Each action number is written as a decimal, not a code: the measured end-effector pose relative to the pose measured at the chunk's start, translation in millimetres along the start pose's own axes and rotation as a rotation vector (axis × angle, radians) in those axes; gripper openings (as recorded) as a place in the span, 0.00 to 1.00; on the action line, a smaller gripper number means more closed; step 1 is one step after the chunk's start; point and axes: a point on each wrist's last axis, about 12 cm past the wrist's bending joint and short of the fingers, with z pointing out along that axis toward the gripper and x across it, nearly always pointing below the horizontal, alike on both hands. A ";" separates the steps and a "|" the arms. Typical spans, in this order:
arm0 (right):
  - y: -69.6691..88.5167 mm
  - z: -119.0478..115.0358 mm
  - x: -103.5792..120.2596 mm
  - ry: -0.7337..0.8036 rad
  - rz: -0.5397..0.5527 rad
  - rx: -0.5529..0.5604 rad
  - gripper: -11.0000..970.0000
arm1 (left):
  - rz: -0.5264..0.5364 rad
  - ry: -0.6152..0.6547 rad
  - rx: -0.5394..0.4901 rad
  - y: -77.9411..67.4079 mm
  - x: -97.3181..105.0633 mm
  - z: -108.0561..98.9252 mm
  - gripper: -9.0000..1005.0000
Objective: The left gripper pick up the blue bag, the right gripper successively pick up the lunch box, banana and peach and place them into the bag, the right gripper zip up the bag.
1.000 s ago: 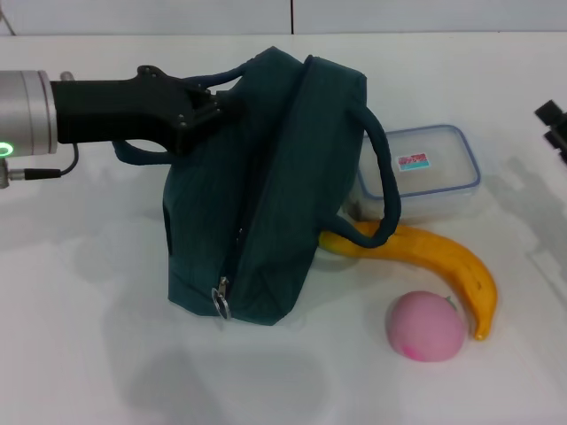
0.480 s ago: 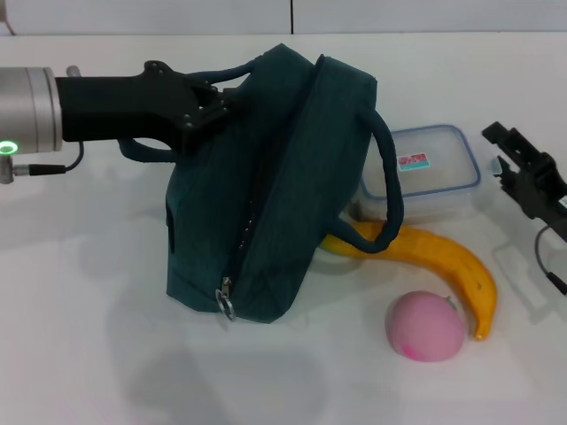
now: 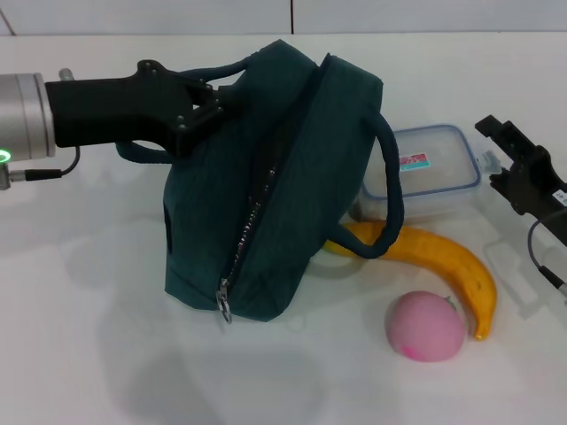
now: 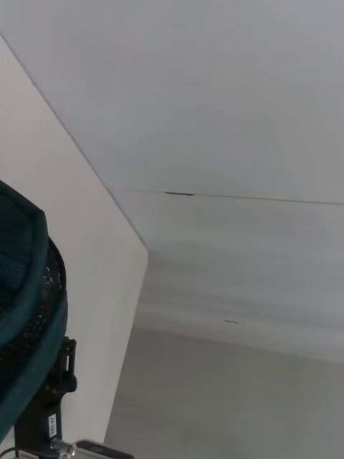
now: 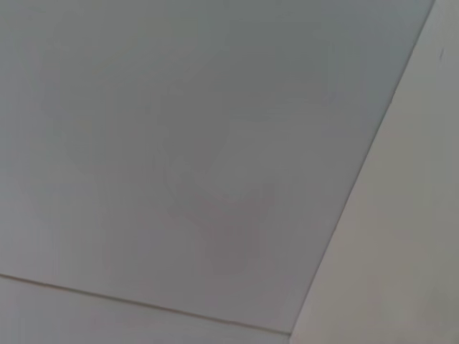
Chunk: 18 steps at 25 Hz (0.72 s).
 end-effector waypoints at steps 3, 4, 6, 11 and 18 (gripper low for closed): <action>1.5 3.8 0.9 0.017 0.008 0.000 0.78 | 0.002 0.001 0.005 -0.5 -0.3 1.1 0.05; 1.8 5.0 0.9 0.019 0.007 0.001 0.78 | 0.003 0.003 0.009 -1.1 -0.3 2.1 0.05; 2.1 6.4 1.1 0.020 0.010 0.004 0.78 | 0.006 0.007 0.017 -2.1 -0.4 3.9 0.05; 4.8 10.9 0.9 0.025 0.018 -0.003 0.78 | 0.010 0.007 0.021 -2.5 -0.7 4.9 0.05; 6.9 15.2 -0.5 0.029 0.011 -0.005 0.78 | 0.014 0.006 0.022 -2.7 -0.7 4.7 0.05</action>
